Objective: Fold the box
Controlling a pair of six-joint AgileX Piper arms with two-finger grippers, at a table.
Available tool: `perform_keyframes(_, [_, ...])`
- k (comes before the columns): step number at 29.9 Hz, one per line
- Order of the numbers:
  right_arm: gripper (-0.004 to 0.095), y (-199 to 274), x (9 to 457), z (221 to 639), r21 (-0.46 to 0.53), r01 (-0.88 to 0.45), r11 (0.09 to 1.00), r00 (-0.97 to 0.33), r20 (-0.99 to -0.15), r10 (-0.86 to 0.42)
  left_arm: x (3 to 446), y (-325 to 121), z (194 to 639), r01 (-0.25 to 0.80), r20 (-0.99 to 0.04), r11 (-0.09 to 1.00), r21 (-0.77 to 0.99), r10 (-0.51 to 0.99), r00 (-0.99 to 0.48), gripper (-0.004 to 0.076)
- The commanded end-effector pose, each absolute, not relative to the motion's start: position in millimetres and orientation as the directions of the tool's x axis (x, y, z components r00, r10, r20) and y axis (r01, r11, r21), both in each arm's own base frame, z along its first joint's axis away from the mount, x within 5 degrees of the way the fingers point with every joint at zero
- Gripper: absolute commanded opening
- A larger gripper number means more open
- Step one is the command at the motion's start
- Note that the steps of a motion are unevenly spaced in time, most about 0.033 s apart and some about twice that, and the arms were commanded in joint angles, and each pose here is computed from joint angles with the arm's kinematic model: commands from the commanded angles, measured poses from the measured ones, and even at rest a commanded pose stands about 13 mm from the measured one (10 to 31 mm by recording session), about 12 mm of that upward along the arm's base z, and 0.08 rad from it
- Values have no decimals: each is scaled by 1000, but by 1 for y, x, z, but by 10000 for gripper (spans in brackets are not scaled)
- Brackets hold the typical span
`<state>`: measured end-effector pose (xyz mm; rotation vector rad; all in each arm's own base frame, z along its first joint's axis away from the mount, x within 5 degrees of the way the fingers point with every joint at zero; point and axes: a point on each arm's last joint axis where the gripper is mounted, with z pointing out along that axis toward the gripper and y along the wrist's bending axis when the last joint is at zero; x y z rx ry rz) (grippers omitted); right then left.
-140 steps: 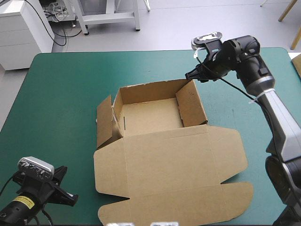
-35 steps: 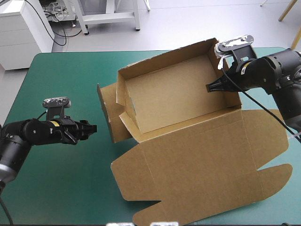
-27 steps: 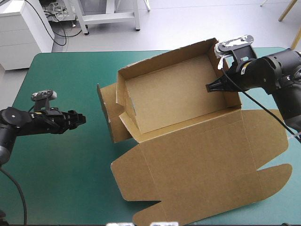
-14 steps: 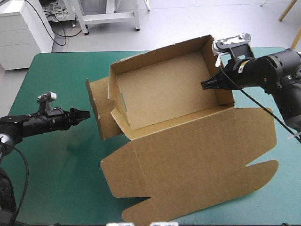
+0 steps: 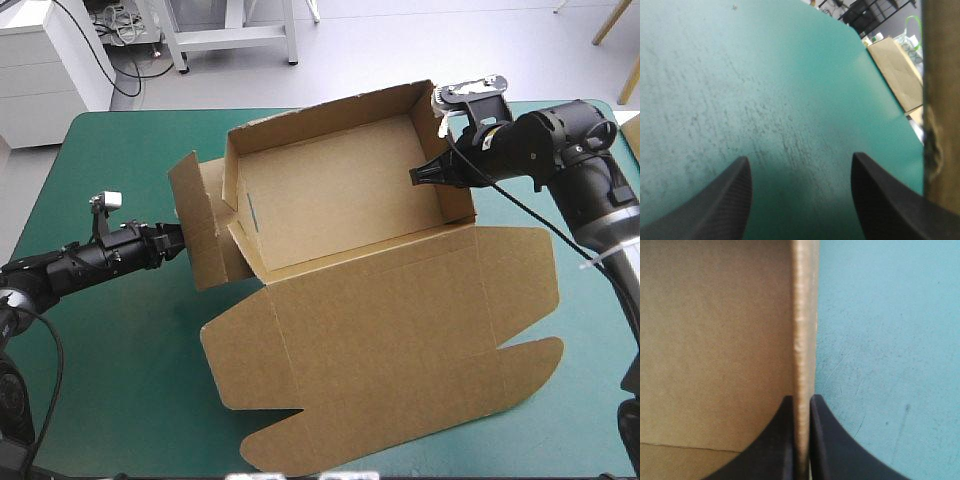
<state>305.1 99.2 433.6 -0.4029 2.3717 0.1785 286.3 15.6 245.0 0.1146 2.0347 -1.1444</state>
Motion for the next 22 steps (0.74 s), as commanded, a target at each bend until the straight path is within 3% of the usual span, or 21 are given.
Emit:
perform_keyframes(1, [-21,101,309,447,49,-333,942,-641,-745,-188,281,6,275,546,-716,479,-687,-321,-619,421])
perform_keyframes(13, [-21,108,332,423,48,-338,940,-678,-705,-208,270,-16,294,621,-761,451,-641,-271,-589,421])
perform_keyframes(22, [-22,109,342,415,23,-331,943,-677,-703,-220,258,-19,318,633,-766,432,-643,-332,-551,421])
